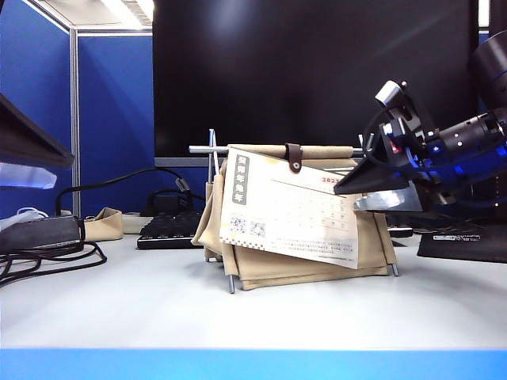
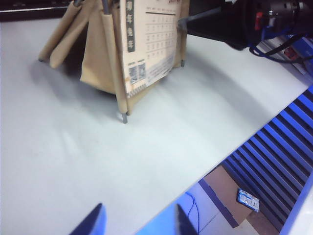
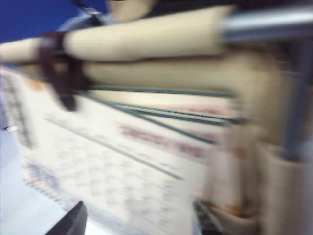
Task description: Turn one page of the calendar.
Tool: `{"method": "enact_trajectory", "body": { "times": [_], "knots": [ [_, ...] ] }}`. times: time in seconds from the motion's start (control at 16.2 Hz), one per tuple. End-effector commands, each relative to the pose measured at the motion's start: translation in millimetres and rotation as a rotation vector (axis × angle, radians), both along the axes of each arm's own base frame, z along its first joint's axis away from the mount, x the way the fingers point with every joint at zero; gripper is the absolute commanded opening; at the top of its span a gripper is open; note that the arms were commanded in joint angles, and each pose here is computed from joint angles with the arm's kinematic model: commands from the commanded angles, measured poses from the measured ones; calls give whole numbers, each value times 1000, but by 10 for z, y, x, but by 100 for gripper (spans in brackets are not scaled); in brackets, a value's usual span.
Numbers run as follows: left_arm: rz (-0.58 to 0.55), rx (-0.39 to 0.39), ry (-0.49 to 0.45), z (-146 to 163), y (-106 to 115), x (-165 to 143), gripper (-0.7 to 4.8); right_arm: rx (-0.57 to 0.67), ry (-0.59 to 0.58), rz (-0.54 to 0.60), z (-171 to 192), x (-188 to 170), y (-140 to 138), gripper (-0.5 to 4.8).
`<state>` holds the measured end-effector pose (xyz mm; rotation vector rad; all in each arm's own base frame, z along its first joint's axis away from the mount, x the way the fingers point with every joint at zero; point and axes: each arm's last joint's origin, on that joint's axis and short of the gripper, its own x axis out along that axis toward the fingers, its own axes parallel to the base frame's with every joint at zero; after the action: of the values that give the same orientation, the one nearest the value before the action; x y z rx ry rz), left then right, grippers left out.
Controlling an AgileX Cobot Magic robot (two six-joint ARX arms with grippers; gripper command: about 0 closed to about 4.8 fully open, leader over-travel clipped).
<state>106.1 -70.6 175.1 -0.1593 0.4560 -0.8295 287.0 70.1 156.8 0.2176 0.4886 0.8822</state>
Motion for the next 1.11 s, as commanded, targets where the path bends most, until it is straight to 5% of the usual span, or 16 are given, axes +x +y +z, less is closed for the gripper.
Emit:
{"method": "enact_trajectory", "body": {
  "times": [0.06,0.37,1.11],
  "knots": [
    [-9,0,-9,11,-3,0,186,3,-38,-22,53,35,-112,274],
    [-9,7,-15,8,-3,0,186,27,-55,17,125,102,-64,273],
    [-13,4,-44,27,-6,6,186,141,119,212,-58,96,47,270]
  ]
}}
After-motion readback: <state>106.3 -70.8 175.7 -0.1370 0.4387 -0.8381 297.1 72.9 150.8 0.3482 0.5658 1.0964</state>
